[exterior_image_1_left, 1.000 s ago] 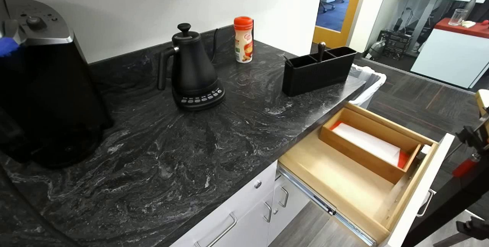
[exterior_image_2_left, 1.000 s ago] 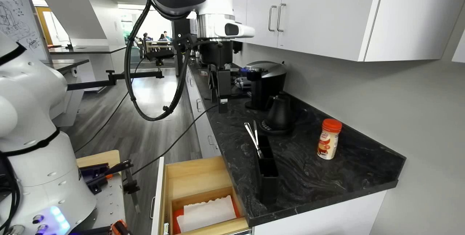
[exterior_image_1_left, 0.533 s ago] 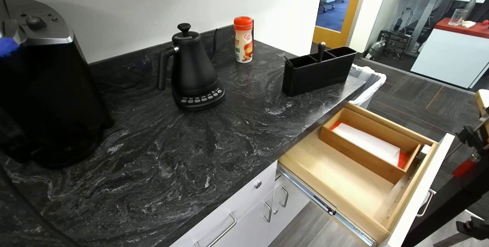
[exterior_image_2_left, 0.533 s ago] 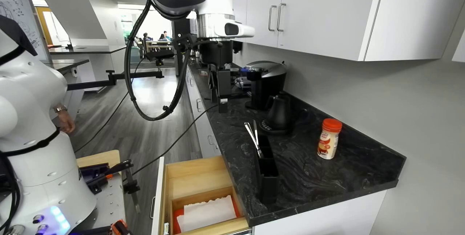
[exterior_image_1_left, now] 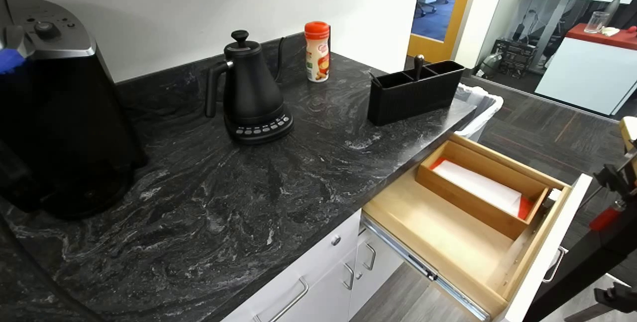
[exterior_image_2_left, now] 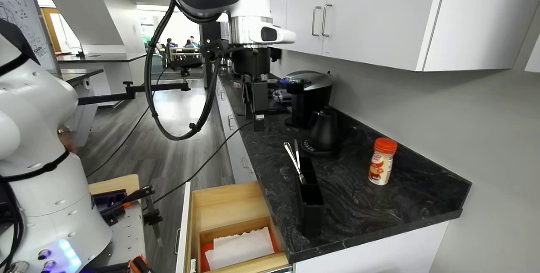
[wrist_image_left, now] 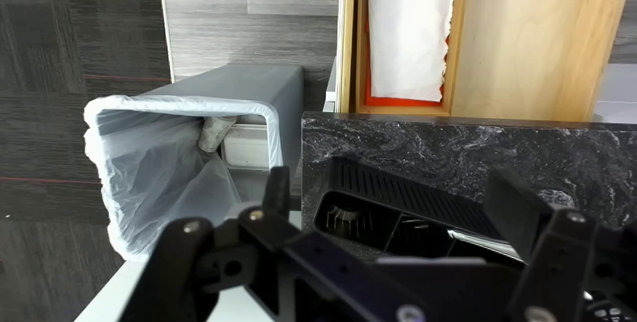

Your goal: Take the butter knife out of the cutlery holder and put it in the open drawer on the right

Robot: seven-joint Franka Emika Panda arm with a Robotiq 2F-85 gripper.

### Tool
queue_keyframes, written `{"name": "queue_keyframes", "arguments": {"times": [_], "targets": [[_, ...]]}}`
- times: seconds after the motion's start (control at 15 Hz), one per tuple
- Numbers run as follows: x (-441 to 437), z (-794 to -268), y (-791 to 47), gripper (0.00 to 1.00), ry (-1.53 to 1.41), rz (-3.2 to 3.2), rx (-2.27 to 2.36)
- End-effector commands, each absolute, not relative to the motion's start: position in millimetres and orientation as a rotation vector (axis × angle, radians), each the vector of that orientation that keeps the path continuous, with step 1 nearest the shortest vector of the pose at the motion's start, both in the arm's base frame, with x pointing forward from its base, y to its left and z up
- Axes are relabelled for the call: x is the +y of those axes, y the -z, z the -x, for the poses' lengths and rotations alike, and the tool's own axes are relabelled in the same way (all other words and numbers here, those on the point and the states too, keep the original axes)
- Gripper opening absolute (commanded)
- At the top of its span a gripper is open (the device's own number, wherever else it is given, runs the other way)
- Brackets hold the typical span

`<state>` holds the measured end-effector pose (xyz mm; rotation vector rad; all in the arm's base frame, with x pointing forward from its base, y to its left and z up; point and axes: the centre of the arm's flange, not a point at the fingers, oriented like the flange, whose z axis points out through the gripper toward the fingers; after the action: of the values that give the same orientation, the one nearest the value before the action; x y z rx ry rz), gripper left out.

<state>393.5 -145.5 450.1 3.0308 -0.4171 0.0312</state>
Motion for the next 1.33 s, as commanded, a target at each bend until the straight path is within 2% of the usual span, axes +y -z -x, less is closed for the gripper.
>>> {"name": "queue_keyframes", "arguments": {"times": [0.0, 0.2, 0.4, 0.87, 1.27], "targets": [[-145.5, -393.5, -450.1, 1.0, -0.031, -3.031, -0.417], [-147.8, -398.0, -448.9, 1.0, -0.028, -3.032, -0.392], [-135.1, -432.4, -431.0, 1.0, 0.018, -3.011, -0.249], [-47.9, -532.3, -323.1, 1.0, 0.193, -2.992, 0.169], [-33.1, -571.8, -268.9, 1.0, 0.273, -2.835, 0.438]]}}
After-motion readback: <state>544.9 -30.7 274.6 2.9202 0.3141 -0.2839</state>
